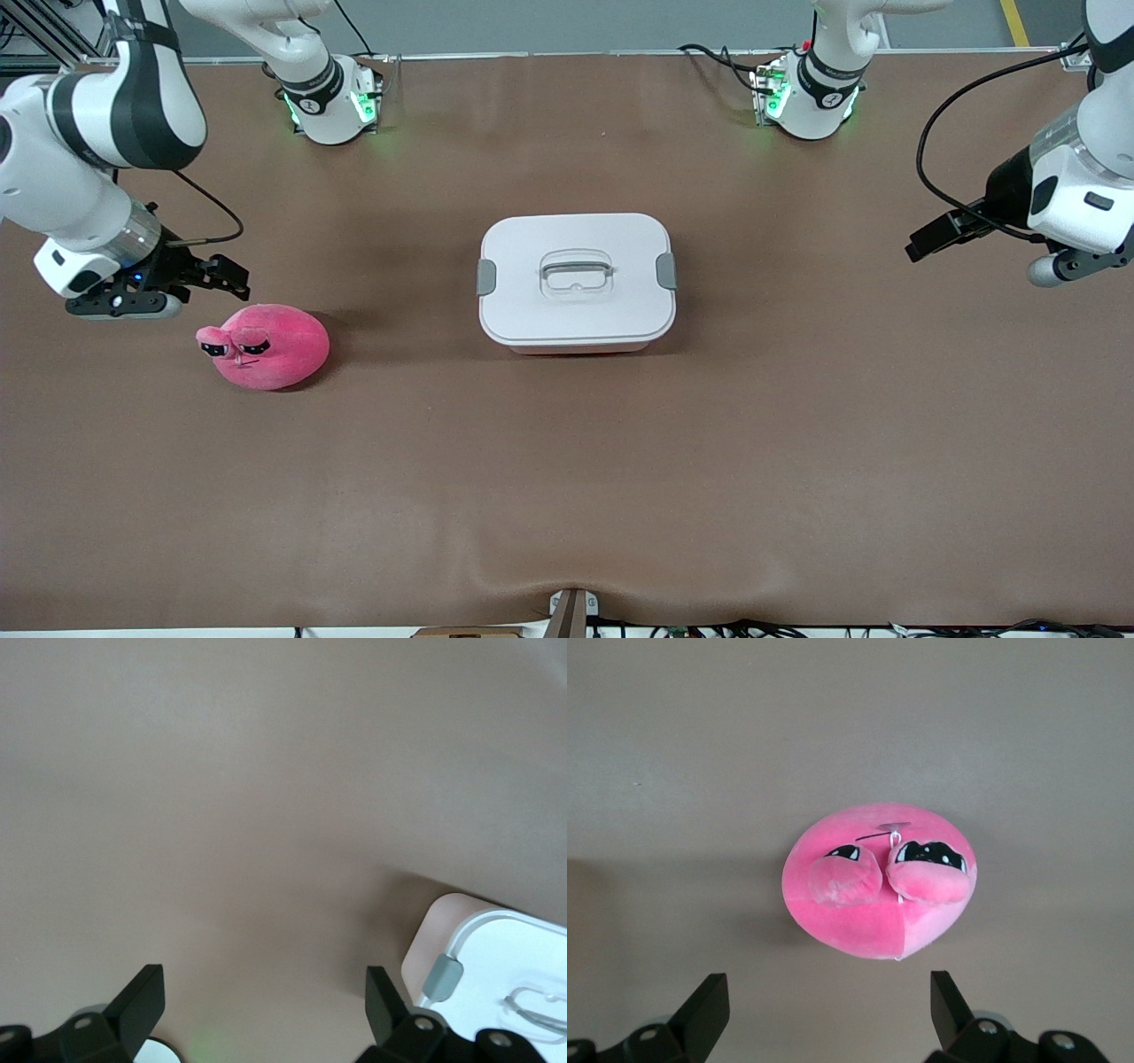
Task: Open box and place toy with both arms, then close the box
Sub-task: 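Grasp the pink plush with the right gripper while the left gripper reaches the lid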
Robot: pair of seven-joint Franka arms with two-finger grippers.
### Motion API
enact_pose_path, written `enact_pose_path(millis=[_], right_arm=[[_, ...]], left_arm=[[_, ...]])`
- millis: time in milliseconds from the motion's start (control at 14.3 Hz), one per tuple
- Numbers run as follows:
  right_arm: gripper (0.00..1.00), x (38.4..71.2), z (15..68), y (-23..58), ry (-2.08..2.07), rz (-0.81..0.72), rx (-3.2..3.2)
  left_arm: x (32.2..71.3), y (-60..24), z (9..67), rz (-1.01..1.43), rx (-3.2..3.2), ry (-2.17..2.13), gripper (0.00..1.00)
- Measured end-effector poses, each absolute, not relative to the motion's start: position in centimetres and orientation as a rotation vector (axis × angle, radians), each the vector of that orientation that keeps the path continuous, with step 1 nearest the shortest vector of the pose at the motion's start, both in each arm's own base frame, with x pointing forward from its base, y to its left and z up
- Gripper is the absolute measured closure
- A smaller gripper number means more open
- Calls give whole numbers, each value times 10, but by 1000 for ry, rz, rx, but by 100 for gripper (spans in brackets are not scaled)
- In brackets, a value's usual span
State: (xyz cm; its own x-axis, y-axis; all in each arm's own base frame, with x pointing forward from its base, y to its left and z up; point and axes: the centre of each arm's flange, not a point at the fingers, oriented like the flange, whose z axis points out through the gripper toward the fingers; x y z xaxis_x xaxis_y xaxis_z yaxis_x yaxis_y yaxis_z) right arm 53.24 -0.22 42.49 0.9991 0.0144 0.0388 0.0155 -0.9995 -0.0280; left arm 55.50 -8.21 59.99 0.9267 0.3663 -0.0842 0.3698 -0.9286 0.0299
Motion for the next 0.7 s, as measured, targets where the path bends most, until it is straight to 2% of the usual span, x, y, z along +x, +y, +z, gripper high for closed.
enact_pose_path(millis=[350, 700], right_arm=[[0, 533, 402, 3, -74, -90, -3115], [0, 546, 366, 13, -496, -112, -3090]], left_arm=[[552, -111, 596, -137, 3012, 742, 0], [547, -146, 590, -185, 2944, 929, 0]])
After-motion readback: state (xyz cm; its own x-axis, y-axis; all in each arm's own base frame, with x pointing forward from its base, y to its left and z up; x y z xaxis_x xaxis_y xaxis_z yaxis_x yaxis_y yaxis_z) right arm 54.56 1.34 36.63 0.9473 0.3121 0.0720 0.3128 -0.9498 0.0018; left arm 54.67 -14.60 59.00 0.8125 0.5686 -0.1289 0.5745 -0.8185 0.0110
